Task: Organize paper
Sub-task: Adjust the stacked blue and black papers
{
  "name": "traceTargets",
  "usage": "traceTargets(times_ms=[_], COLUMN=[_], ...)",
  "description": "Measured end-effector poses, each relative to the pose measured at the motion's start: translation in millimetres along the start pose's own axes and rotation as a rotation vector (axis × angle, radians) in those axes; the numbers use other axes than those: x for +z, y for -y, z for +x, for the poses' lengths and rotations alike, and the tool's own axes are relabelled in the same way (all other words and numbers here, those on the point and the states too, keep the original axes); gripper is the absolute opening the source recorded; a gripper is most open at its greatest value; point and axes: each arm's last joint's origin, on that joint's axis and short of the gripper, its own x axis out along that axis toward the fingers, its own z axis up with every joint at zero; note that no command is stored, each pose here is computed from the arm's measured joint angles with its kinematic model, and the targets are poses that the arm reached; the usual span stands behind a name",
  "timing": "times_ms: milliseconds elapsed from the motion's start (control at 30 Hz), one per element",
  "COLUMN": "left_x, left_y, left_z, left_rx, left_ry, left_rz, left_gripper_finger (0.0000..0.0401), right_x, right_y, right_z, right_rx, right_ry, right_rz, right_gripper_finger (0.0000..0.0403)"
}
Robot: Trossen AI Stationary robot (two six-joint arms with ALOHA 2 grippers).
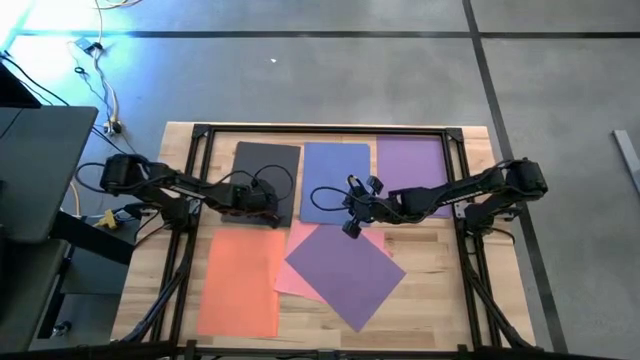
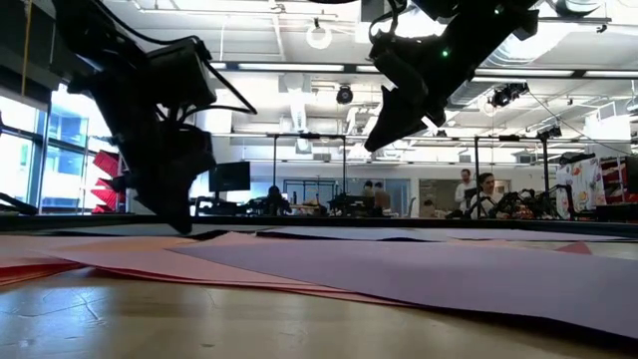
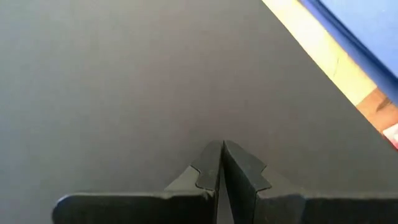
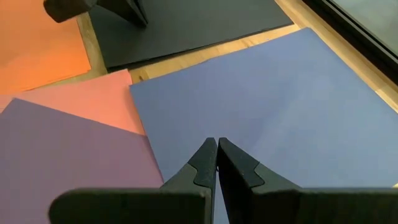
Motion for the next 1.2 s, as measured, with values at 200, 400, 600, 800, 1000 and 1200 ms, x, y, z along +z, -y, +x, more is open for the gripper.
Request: traceTargets(times_ms=[200, 400, 600, 800, 1000, 1200], left_x=[2, 5, 6, 2, -8, -12], left_y=[1, 4, 6, 2, -3, -11], left_z=[-2, -7, -17, -22, -10, 0], left_rx=[-0.008, -0.013, 0.064, 0.163, 0.117, 0.077], left_ry=[0.007, 0.000, -0.033, -0.059, -0.013, 0.035], left_rz=[0.003, 0.022, 0.056, 0.075, 0.054, -0.023], left_gripper_finger=[0.0000, 0.0000, 0.0000, 0.0000, 0.0000, 0.0000], right_x=[0, 0, -1, -12, -33, -41], right_y=[0, 0, 0, -1, 14, 25], right_z=[0, 0, 0, 16, 63, 87], right_rx=[-0.001, -0.001, 0.017, 0.042, -0.050, -0.049], right_ry=[-0.002, -0.001, -0.017, -0.114, -0.231, -0.273], right_rz=[-0.001, -0.001, -0.004, -0.016, -0.010, 0.017], right_gripper_finger=[0.0000, 0.0000, 0.0000, 0.0000, 0.0000, 0.0000])
